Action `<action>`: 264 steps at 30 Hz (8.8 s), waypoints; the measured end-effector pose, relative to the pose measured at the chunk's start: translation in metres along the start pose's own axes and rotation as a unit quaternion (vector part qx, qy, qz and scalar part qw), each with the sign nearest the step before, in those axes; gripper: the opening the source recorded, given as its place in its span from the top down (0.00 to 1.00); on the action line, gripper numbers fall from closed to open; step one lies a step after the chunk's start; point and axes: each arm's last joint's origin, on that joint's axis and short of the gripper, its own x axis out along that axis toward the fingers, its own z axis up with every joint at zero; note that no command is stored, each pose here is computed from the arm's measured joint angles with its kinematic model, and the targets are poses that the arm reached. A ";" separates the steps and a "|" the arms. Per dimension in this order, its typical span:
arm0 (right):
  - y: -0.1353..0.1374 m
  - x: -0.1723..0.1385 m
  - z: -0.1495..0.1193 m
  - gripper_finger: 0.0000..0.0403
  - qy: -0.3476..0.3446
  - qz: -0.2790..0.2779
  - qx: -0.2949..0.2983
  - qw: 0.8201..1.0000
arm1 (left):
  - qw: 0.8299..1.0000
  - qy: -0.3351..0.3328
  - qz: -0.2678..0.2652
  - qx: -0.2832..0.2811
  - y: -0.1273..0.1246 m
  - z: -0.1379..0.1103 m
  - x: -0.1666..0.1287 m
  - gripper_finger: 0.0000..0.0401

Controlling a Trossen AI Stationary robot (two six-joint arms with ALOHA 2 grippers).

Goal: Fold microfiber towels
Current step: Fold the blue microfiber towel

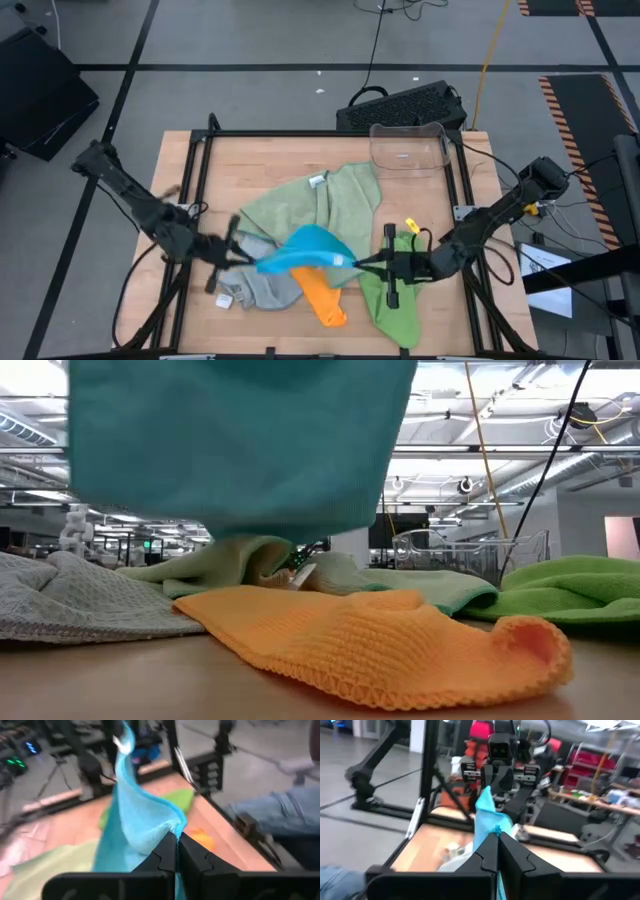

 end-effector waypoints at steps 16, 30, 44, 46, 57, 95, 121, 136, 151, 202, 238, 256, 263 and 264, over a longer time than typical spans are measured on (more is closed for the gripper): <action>0.000 0.003 -0.014 1.00 0.053 -0.004 0.018 0.998 | 0.999 0.022 0.010 -0.025 -0.022 -0.015 0.053 0.97; 0.011 0.011 -0.040 1.00 0.120 0.016 0.037 0.992 | 0.994 0.080 -0.056 -0.043 -0.078 -0.059 0.100 0.53; 0.017 0.007 -0.042 1.00 0.133 0.024 0.039 0.990 | 0.974 0.157 0.070 -0.144 -0.094 -0.099 0.108 0.56; 0.017 0.007 -0.042 1.00 0.134 0.024 0.039 0.990 | 0.974 0.158 0.078 -0.144 -0.095 -0.104 0.113 0.56; 0.022 0.003 -0.042 1.00 0.137 0.035 0.037 0.989 | 0.959 0.176 0.200 -0.096 -0.079 -0.108 0.101 0.96; 0.042 -0.024 -0.066 1.00 0.165 0.020 0.086 0.982 | 0.877 0.318 0.320 -0.164 0.028 -0.081 0.044 0.53; 0.036 -0.024 -0.079 1.00 0.149 0.029 0.082 0.985 | 0.899 0.180 0.191 -0.350 0.032 -0.084 0.129 0.49; 0.036 -0.024 -0.079 1.00 0.150 0.028 0.080 0.985 | 0.910 0.149 0.129 -0.365 0.030 -0.095 0.158 0.59; 0.037 -0.022 -0.068 1.00 0.102 0.021 0.068 0.992 | 0.969 0.033 0.076 -0.233 0.029 -0.034 0.119 0.86; -0.179 0.005 0.089 1.00 -0.123 -0.196 -0.037 0.972 | 0.889 -0.295 0.350 0.013 0.105 0.064 -0.092 0.99; -0.062 0.000 -0.027 1.00 -0.003 0.075 0.150 0.986 | 0.983 -0.006 0.004 -0.183 0.017 0.003 0.020 0.99; -0.079 0.041 -0.083 1.00 0.066 -0.050 0.116 0.990 | 0.916 0.101 0.279 -0.270 0.041 -0.033 0.006 0.98; -0.086 0.040 -0.101 1.00 0.143 -0.067 0.127 0.979 | 0.903 0.120 0.294 -0.289 0.055 -0.039 0.013 0.99; -0.087 0.040 -0.102 1.00 0.151 -0.070 0.127 0.978 | 0.901 0.120 0.298 -0.291 0.057 -0.039 0.013 0.99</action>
